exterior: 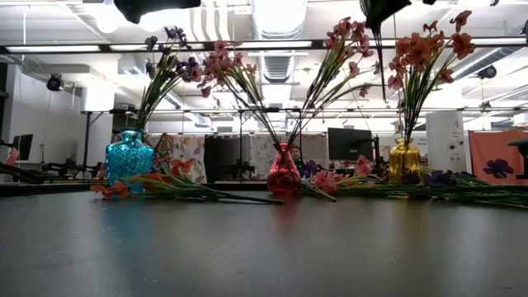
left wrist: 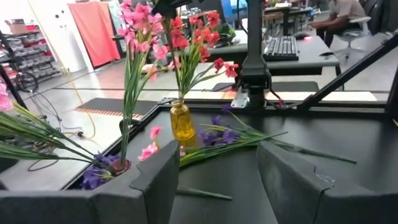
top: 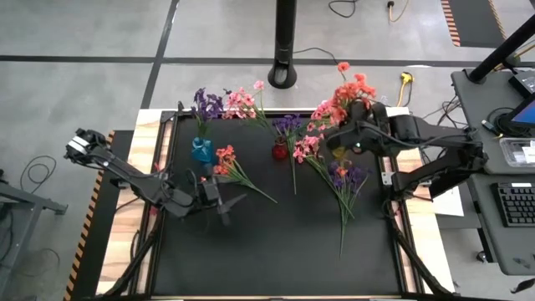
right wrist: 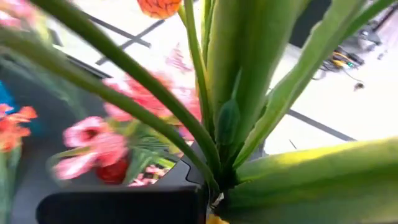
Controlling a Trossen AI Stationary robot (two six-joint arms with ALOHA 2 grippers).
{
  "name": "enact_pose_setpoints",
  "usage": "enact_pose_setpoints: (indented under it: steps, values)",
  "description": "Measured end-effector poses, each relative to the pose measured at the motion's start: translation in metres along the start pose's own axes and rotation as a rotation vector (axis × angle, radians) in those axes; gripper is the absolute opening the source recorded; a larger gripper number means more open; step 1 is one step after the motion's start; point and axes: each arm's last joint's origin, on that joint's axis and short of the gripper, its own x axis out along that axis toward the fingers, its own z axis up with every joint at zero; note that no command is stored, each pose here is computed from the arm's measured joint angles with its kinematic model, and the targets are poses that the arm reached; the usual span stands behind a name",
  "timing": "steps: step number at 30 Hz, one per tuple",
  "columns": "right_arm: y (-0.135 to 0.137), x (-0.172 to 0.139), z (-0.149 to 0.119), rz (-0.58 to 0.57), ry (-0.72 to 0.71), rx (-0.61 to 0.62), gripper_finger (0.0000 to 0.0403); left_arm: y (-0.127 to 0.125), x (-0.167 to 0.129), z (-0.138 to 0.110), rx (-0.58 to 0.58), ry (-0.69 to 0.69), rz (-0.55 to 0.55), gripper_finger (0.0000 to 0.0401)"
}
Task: Sort flowers into vase by color
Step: Put the right orange flower into the yellow vase
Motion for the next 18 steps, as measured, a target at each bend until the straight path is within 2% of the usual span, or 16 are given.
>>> enact_pose_setpoints:
  steps: [14,18]
  values:
    - [-0.017,0.037,-0.008,-0.164,0.073,0.012,0.0017,0.005,-0.004,-0.001,0.035,0.028,0.006,0.0198]
    - [-0.016,0.045,-0.011,-0.174,0.072,0.018,0.0017,0.006,-0.004,-0.001,0.036,0.026,0.059,0.0198]
